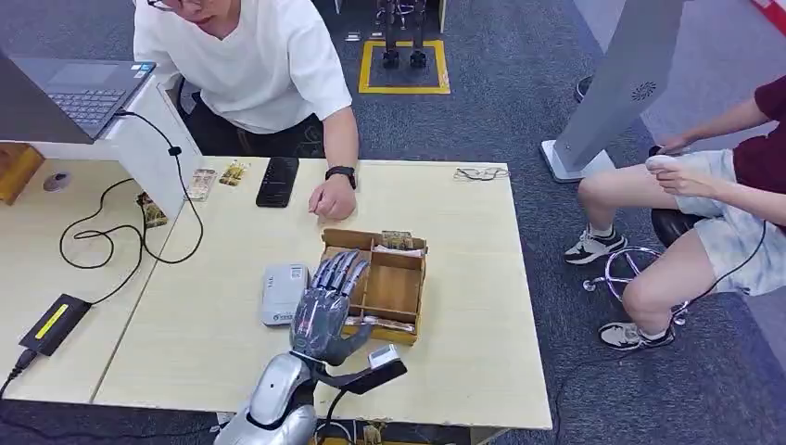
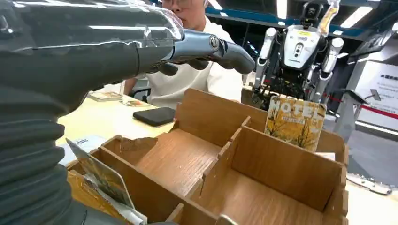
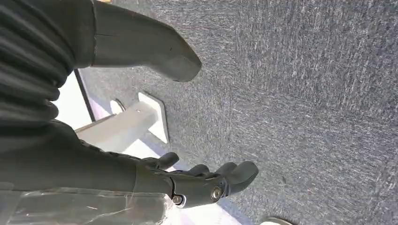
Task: Pass the card to the sensor for recognition and then transmit it.
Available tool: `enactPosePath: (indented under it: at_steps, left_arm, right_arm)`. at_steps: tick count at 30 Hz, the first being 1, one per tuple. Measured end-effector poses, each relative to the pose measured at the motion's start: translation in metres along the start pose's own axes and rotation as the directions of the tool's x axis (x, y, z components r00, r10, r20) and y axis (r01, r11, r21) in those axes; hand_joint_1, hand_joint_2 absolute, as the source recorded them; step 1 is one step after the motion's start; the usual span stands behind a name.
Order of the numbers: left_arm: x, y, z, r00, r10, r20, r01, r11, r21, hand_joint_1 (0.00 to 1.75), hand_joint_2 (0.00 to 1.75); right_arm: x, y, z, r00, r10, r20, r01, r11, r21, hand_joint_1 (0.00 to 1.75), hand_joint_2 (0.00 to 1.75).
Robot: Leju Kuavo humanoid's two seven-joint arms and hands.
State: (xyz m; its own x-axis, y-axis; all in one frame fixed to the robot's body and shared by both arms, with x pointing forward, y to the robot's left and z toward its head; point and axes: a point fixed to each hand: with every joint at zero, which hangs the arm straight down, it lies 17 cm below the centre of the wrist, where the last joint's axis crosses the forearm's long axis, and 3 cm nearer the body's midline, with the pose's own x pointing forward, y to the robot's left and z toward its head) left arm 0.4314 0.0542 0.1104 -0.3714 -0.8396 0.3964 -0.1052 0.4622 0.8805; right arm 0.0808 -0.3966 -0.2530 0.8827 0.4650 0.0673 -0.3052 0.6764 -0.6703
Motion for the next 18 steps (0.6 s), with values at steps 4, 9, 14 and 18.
enactPosePath:
  at_steps: [4,9,14,18]
  left_arm:
    - [-0.007,-0.006,0.002,0.999,-0.053,-0.004,0.053,0.998,-0.021,1.55,1.75]
    - [-0.016,-0.01,0.006,0.997,-0.08,-0.021,0.08,0.997,-0.024,1.75,1.75]
    - [-0.022,-0.006,0.006,0.996,-0.079,-0.036,0.079,0.997,-0.001,1.75,1.75]
    - [-0.024,-0.005,0.006,0.996,-0.083,-0.041,0.083,0.997,0.004,1.75,1.75]
  right_arm:
    - [0.001,-0.001,-0.001,1.0,0.004,0.005,-0.004,1.0,0.0,0.0,1.75]
    - [0.002,-0.004,-0.002,1.0,0.007,0.008,-0.007,1.0,-0.004,0.0,1.75]
    - [0.002,-0.004,-0.003,1.0,0.009,0.01,-0.009,1.0,-0.006,0.0,1.75]
    - [0.003,-0.004,-0.003,1.0,0.011,0.012,-0.011,1.0,-0.006,0.0,1.75]
